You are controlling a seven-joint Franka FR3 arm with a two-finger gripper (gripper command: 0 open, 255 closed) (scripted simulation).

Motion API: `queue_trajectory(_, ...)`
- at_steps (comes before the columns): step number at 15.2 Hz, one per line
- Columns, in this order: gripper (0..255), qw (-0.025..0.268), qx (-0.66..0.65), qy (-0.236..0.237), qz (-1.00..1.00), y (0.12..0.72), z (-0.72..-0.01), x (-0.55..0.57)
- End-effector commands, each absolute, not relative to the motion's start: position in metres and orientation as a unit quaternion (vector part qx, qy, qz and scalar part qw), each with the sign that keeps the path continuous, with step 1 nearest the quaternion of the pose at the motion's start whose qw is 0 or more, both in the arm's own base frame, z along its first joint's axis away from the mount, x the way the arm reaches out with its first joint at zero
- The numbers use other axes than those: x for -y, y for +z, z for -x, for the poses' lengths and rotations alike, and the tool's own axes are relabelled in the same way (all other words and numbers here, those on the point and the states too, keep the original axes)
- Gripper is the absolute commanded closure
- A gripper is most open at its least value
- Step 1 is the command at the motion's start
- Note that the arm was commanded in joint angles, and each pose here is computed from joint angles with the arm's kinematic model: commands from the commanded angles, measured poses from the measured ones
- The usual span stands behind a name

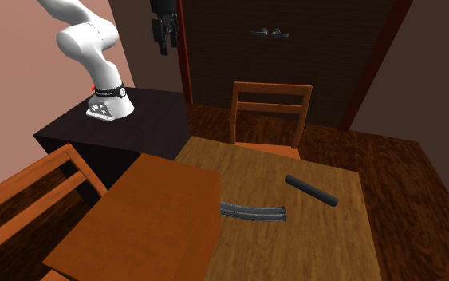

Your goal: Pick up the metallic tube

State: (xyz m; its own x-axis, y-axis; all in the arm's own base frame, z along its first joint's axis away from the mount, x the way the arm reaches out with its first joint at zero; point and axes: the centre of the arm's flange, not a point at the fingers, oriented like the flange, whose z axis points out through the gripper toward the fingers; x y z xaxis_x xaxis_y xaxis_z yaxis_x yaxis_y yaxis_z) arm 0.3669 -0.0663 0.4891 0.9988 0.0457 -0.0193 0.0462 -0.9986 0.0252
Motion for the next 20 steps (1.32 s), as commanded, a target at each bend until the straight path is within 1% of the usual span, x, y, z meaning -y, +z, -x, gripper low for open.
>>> queue_trajectory(1,0,0.012,-0.021,-0.008,-1.0,0.473,-0.381,0.082)
queue_trajectory(20,0,0.001,-0.004,-0.005,-1.0,0.301,-0.492,0.23)
